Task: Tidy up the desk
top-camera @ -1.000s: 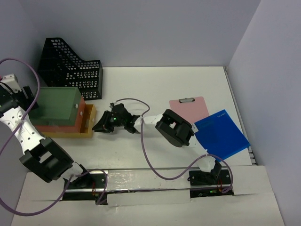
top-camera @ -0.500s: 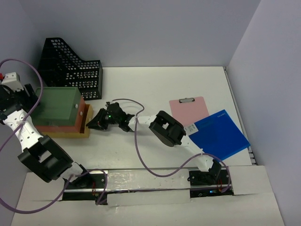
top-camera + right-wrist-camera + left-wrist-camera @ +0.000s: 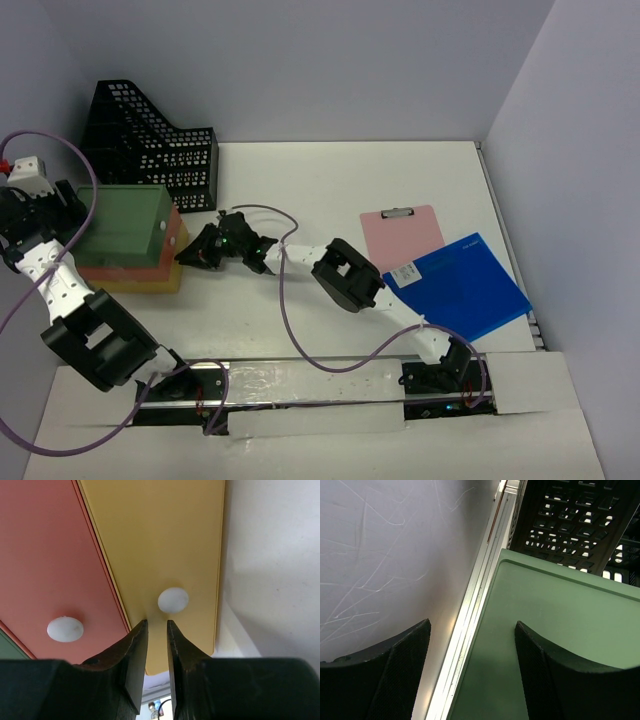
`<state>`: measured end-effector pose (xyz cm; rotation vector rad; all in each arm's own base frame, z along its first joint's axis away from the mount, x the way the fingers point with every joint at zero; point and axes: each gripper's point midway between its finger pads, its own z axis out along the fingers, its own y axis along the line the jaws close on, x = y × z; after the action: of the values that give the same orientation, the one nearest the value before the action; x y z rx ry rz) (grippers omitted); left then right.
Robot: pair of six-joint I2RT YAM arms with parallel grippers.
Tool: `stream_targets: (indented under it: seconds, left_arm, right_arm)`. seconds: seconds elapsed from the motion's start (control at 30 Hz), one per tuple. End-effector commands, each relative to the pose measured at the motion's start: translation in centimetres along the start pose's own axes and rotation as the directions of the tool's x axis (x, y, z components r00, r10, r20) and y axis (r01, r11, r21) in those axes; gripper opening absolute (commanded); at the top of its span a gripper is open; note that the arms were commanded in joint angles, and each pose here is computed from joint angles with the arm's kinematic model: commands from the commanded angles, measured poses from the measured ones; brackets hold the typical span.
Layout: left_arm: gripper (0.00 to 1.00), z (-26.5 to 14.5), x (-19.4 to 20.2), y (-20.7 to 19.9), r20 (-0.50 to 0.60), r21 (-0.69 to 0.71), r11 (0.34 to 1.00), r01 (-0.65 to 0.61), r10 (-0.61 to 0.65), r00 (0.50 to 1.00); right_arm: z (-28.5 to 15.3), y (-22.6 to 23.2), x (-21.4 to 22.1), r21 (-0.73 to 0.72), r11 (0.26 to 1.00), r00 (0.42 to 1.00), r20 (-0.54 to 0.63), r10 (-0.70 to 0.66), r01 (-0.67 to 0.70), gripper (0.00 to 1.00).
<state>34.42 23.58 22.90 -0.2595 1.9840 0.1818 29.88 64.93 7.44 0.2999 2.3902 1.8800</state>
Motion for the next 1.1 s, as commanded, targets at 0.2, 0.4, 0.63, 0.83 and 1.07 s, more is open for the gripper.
stream_targets:
  seconds: [0.2, 0.4, 0.63, 0.83, 1.07]
  left_arm:
    - [0.75, -1.6, 10.9, -2.5, -0.376, 0.032, 0.989, 0.142, -0.12, 0.919]
    - [0.77, -1.7, 8.8, -1.8, -0.349, 0.022, 0.993, 0.117, -0.102, 0.931]
    - [0.78, -1.4, 6.7, -1.5, -0.329, 0.025, 0.992, 0.125, -0.11, 0.938]
    - [0.79, -1.8, 4.7, -1.4, -0.299, 0.027, 0.992, 0.123, -0.109, 0.948]
    - [0.82, -2.8, 1.8, -2.1, -0.254, 0.067, 0.991, 0.115, -0.094, 0.963]
  right_arm:
    - [-0.9, 5.5, -0.2, -0.074, 0.982, 0.984, 0.032, -0.173, 0.175, 0.3]
    - [-7.4, 10.1, -2.5, -0.031, 0.929, 0.92, 0.158, -0.359, 0.368, 0.33]
    - [-17.2, 15.1, -3.8, 0.122, 0.776, 0.745, 0.222, -0.629, 0.619, 0.39]
    - [-26.9, 12.3, -6.6, 0.257, 0.779, 0.744, 0.236, -0.624, 0.572, 0.41]
    - [-44.1, 2.4, -9.6, 0.677, 0.667, 0.657, 0.354, -0.665, 0.311, 0.48]
